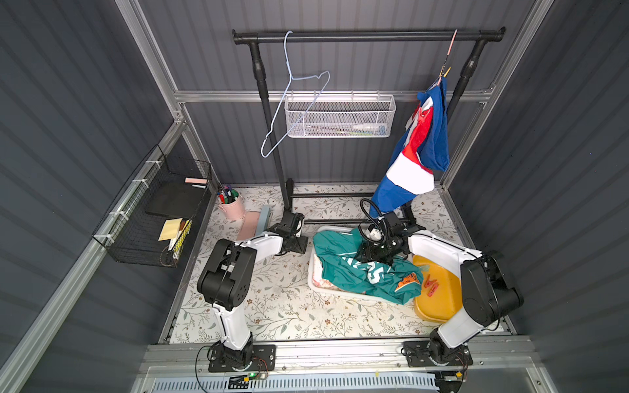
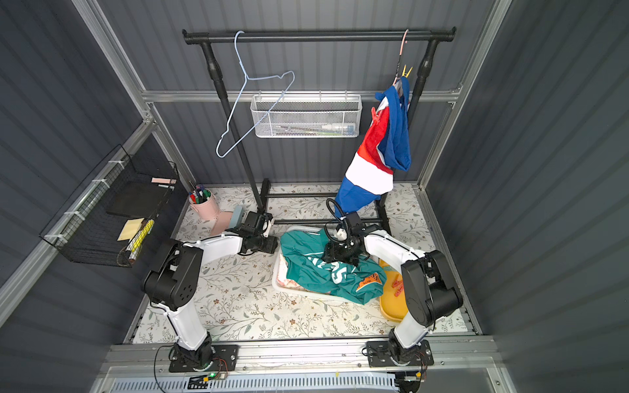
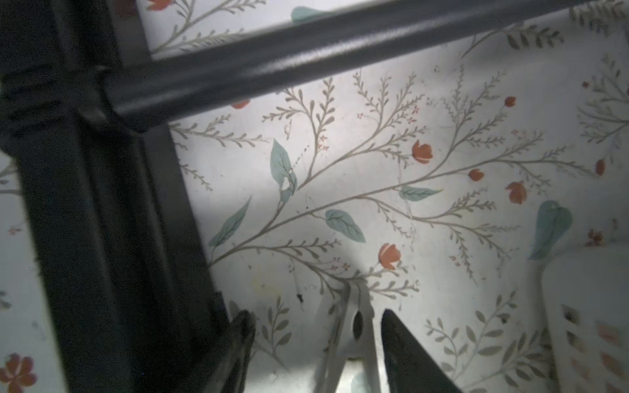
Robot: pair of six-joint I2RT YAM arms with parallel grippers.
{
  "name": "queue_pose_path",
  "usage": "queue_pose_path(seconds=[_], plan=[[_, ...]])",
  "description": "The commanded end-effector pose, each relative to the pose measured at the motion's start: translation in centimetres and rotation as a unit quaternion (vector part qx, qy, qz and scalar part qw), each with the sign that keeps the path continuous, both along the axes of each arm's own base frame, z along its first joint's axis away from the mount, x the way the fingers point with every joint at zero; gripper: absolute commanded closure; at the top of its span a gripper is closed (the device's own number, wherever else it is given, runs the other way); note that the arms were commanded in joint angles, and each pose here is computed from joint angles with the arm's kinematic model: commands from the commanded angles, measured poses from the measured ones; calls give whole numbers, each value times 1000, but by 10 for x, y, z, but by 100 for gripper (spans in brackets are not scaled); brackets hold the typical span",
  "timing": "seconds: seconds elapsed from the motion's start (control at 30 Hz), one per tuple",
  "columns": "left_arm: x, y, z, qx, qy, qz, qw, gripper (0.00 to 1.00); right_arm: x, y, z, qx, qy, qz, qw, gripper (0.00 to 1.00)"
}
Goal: Remove the clothespins securing jackets to the hanger
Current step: Move the basket to the center of the board, then pick up the clothespin from the center of the board.
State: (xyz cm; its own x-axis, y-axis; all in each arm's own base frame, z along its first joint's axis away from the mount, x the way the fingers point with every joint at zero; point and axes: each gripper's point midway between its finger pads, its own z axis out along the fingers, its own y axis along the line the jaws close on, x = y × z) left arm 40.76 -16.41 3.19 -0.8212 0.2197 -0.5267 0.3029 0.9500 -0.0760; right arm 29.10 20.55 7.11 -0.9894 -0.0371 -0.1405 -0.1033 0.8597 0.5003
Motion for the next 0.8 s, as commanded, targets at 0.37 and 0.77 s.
queue_pose_path(seconds=[0.37,0.77], plan=[[-9,-8,-13,10,26,-7,1000,57,-18,-13,-19,-36,34,0,999,18],[-6,-10,-11,4,28,-1,1000,72,-13,-11,-14,-33,24,3,999,18]])
